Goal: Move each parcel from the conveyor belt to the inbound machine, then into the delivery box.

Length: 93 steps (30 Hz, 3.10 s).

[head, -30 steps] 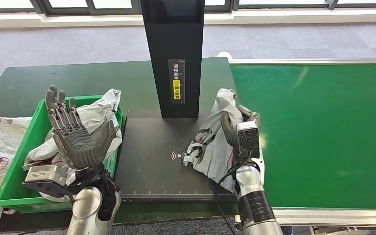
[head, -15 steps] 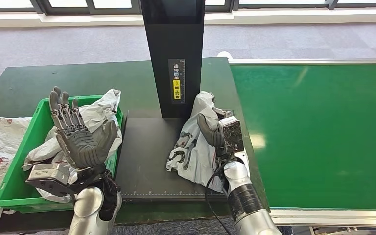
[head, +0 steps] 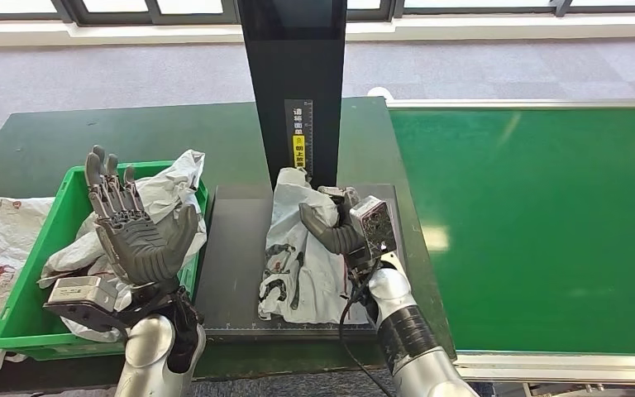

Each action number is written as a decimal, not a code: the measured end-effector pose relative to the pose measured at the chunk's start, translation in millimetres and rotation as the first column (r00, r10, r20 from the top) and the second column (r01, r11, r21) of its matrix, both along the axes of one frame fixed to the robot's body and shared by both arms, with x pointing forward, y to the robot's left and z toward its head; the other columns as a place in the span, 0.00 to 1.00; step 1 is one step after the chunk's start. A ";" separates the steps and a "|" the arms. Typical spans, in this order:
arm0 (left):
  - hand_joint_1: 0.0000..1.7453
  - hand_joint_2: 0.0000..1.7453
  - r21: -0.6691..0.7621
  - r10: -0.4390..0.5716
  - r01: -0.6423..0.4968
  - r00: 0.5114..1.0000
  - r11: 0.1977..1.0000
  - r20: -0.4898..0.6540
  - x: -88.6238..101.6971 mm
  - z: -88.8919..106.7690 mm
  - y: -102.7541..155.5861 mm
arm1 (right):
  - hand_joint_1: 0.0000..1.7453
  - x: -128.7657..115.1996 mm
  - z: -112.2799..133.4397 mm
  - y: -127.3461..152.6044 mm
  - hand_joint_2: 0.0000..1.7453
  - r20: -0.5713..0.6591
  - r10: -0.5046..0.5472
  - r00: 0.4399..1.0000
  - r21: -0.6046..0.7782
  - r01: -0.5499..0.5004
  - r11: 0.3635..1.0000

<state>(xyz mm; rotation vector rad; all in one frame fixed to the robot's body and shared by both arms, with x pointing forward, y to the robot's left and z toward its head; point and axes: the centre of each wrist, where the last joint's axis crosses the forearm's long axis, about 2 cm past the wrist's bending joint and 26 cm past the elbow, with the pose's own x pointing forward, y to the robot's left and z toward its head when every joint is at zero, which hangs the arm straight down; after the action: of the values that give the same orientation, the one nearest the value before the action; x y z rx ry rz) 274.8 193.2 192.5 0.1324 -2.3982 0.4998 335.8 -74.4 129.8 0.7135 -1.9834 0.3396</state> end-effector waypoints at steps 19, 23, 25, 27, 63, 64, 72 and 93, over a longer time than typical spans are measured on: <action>0.00 1.00 0.005 0.086 -0.086 0.996 0.996 0.023 -4.3 9.1 6.3 | 0.00 -9.4 -17.7 -21.0 0.00 0.382 -0.536 0.753 -0.569 0.649 0.505; 0.00 1.00 0.007 0.101 -0.102 0.994 0.995 0.029 -5.1 10.8 7.3 | 0.00 -16.3 -14.1 -31.8 0.00 0.452 -0.579 0.679 -0.594 0.713 0.372; 0.00 1.00 0.007 0.104 -0.105 0.994 0.994 0.031 -5.4 11.5 7.6 | 0.00 -18.3 -12.9 -37.0 0.00 0.463 -0.593 0.659 -0.591 0.728 0.347; 0.00 1.00 0.007 0.106 -0.106 0.994 0.994 0.033 -5.5 11.9 7.8 | 0.00 -20.0 -12.0 -40.6 0.00 0.471 -0.602 0.645 -0.585 0.739 0.334; 0.00 1.00 0.658 0.057 0.424 0.814 0.623 -0.578 25.5 -119.4 -95.6 | 0.00 -75.7 119.1 -173.1 0.00 0.382 -0.921 -0.080 0.450 0.886 0.109; 0.00 1.00 0.657 0.055 0.430 0.811 0.619 -0.583 25.8 -120.1 -96.6 | 0.00 -76.6 120.2 -174.0 0.00 0.381 -0.921 -0.086 0.455 0.884 0.106; 0.00 1.00 0.658 0.065 0.464 0.787 0.593 -0.614 26.5 -122.6 -102.2 | 0.00 -81.3 125.2 -179.1 0.00 0.366 -0.925 -0.107 0.480 0.873 0.088; 1.00 1.00 0.744 0.170 0.533 0.755 0.403 -0.633 22.6 -126.8 -118.5 | 0.00 -88.2 130.0 -188.6 0.00 0.345 -0.927 -0.144 0.506 0.861 0.054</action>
<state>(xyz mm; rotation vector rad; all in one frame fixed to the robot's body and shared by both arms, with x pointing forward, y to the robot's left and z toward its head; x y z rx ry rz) 297.4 74.8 65.7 0.4104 -1.6640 -0.9426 247.7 -263.0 259.8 -1.1202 -2.5860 -0.5468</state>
